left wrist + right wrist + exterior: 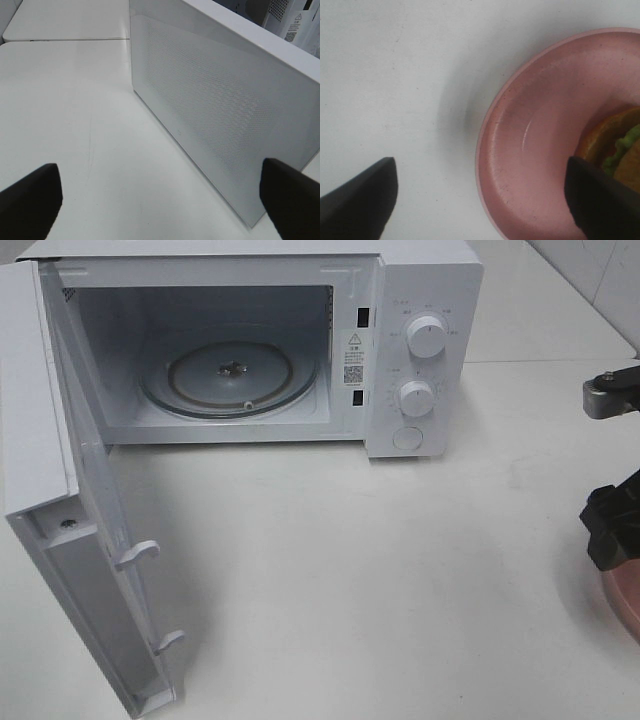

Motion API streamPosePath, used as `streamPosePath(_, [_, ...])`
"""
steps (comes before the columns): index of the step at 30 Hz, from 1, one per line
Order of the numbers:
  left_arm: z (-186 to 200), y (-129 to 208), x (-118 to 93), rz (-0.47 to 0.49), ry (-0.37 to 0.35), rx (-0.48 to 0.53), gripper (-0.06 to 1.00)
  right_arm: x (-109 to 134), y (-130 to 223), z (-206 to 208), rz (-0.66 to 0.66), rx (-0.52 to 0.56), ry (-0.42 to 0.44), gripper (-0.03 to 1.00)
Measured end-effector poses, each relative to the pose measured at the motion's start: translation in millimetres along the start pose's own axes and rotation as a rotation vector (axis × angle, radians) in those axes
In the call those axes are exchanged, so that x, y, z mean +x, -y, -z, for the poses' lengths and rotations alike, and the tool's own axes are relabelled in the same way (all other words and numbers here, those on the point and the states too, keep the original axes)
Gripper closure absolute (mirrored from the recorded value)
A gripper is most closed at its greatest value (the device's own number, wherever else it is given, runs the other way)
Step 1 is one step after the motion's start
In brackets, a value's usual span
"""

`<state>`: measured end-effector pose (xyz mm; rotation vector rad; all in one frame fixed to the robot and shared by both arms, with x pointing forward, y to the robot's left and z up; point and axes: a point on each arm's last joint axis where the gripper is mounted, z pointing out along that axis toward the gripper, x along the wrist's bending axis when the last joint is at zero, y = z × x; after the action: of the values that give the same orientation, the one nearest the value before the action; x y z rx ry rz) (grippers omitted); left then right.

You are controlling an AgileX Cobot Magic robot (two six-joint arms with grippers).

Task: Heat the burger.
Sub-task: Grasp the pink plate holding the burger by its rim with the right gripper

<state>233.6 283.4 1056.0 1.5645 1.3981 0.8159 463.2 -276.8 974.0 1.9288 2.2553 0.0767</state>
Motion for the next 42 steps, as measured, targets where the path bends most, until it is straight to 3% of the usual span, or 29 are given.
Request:
streamPosePath(1, [0, 0, 0, 0.0, 0.0, 0.0, -0.05, -1, -1, 0, 0.005, -0.009, 0.015, 0.06])
streamPosePath(6, [0, 0, 0, 0.0, 0.0, 0.0, -0.05, -3, -5, 0, -0.023, -0.051, 0.033, 0.03])
streamPosePath(23, [0, 0, 0, 0.0, 0.0, 0.0, -0.05, -20, -11, -43, -0.121, 0.067, 0.06, 0.14])
streamPosePath(42, [0, 0, 0, 0.0, 0.0, 0.0, -0.05, -16, -17, -88, -0.108, 0.136, 0.039, 0.19])
